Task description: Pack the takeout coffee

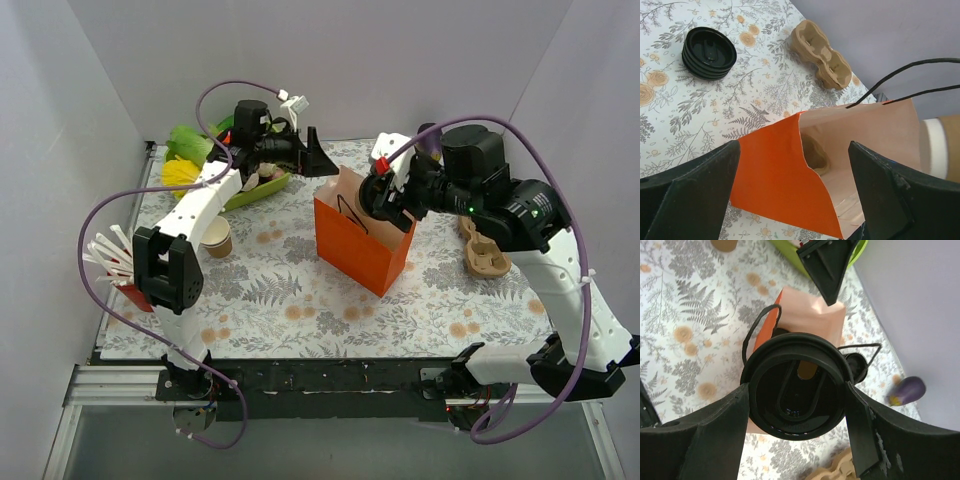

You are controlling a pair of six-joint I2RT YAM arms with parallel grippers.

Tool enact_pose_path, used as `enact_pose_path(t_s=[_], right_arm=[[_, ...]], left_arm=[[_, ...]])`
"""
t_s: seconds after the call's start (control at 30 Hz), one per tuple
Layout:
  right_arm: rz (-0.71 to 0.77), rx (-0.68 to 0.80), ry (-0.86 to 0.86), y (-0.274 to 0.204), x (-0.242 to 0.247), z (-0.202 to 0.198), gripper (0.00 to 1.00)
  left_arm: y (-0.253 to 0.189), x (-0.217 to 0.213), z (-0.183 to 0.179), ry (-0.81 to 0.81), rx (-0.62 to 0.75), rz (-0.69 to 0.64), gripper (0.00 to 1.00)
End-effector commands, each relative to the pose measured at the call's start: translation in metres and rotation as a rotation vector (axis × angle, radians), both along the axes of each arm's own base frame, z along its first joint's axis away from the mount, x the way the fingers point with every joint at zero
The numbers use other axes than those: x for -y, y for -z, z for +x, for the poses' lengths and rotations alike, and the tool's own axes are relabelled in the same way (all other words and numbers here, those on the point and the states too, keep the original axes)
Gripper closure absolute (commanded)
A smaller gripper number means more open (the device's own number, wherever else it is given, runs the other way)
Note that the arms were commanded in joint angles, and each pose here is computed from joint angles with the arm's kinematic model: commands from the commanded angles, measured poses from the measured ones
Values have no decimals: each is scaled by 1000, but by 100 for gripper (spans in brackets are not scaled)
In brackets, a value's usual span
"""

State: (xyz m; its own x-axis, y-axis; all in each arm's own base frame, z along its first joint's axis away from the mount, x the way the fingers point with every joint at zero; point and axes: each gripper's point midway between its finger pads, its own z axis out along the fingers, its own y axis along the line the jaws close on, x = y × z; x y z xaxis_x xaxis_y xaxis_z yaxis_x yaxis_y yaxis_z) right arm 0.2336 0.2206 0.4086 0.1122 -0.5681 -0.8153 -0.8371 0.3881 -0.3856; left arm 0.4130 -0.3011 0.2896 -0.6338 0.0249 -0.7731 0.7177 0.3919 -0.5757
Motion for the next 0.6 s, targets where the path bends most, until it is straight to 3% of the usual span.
enact_pose_path(t_s=[0.0, 0.3, 0.57], right_arm=[[-38, -102, 35, 22, 2, 1, 99], [-119, -188, 103, 47, 14, 8, 99], [-122, -275, 70, 70, 8, 0, 99]], left_arm=[[-15, 8, -4, 26, 103, 15, 9], [-24, 42, -19, 291, 480, 13, 2], [-24, 57, -19, 449, 645, 57, 8]])
